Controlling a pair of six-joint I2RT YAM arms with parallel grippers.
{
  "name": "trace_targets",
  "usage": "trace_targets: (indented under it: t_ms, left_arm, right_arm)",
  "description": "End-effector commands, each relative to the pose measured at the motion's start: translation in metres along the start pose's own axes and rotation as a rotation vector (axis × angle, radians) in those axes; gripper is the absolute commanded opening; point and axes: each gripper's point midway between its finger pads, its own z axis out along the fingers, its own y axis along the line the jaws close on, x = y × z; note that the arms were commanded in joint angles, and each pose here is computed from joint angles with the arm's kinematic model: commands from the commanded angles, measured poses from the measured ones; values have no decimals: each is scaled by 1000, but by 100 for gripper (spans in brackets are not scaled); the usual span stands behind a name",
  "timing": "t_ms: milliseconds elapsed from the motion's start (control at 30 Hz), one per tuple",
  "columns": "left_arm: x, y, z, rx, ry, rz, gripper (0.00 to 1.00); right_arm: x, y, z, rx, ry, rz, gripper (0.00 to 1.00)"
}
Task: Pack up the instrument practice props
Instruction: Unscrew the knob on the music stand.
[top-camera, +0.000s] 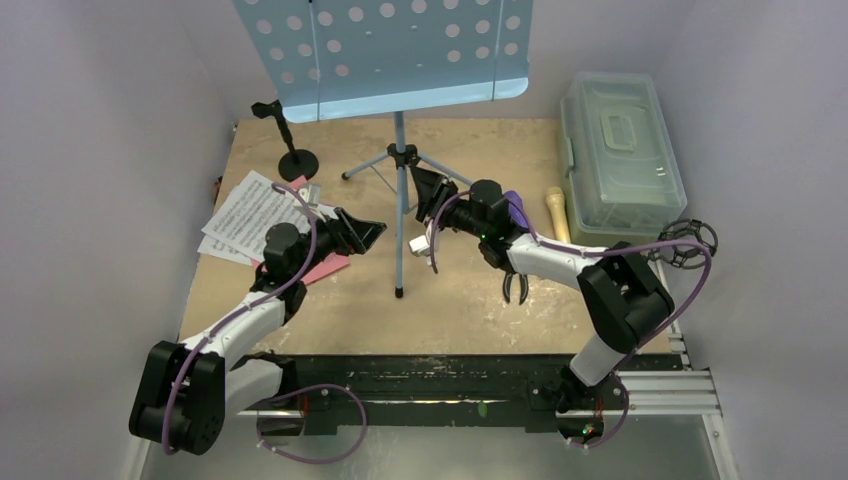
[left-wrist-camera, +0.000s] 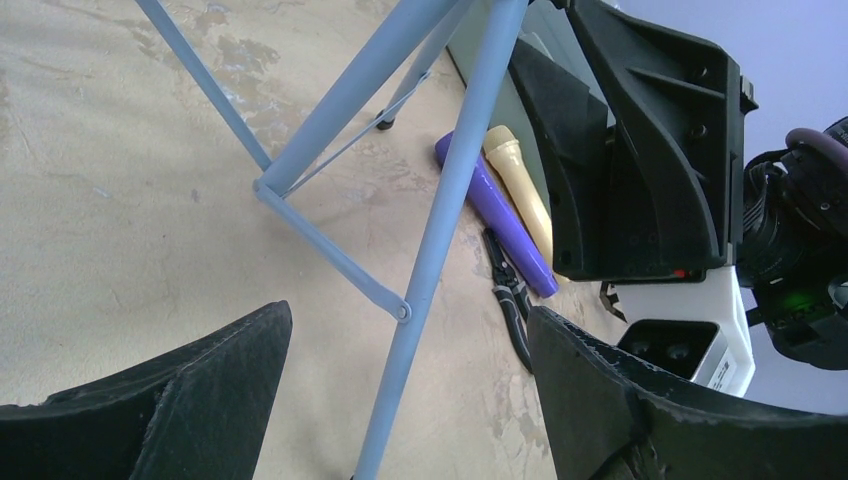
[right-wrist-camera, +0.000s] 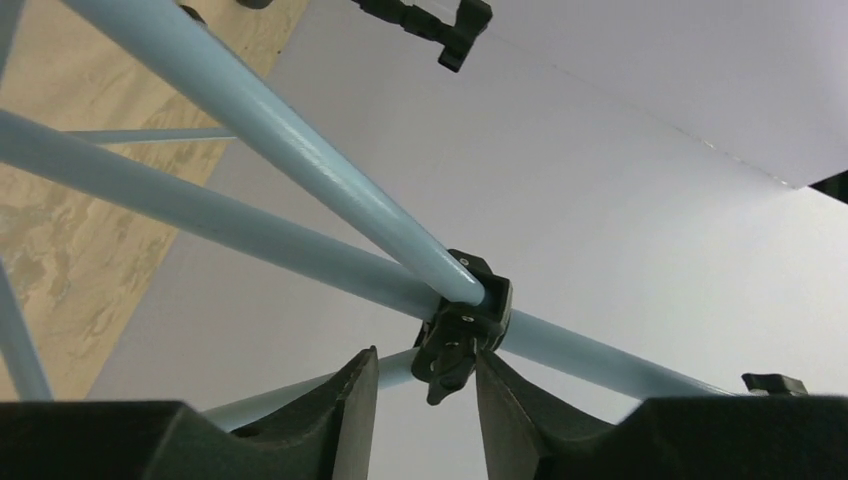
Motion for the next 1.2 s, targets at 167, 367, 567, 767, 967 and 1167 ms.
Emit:
trace_targets:
  t_ms: [167,367,567,767,967,1167]
  left_arm:
    - [-7,-10,-1,32,-12,31,87]
    - [-8,-10,-3,21,-16,39,87]
    - [-7,-8,-1,17,-9,34,87]
    - [-8,-7,-1,4,-7,37,87]
    - [-7,-5,0,-6,0,38,87]
    - [-7,-3,0,-17,4,45,87]
  right_arm:
    - [-16,20,-15,-75,-49,171,65]
    - [-8,-6,-33,12,12,655,75]
    - [-17,-17,-43,30,31,1277,77]
    - [-31,-28,-46,103,2,1738,79]
    - [-4,-41,-36,321,106,2165,76]
    - [14,-44,-20,416,195,2433,78]
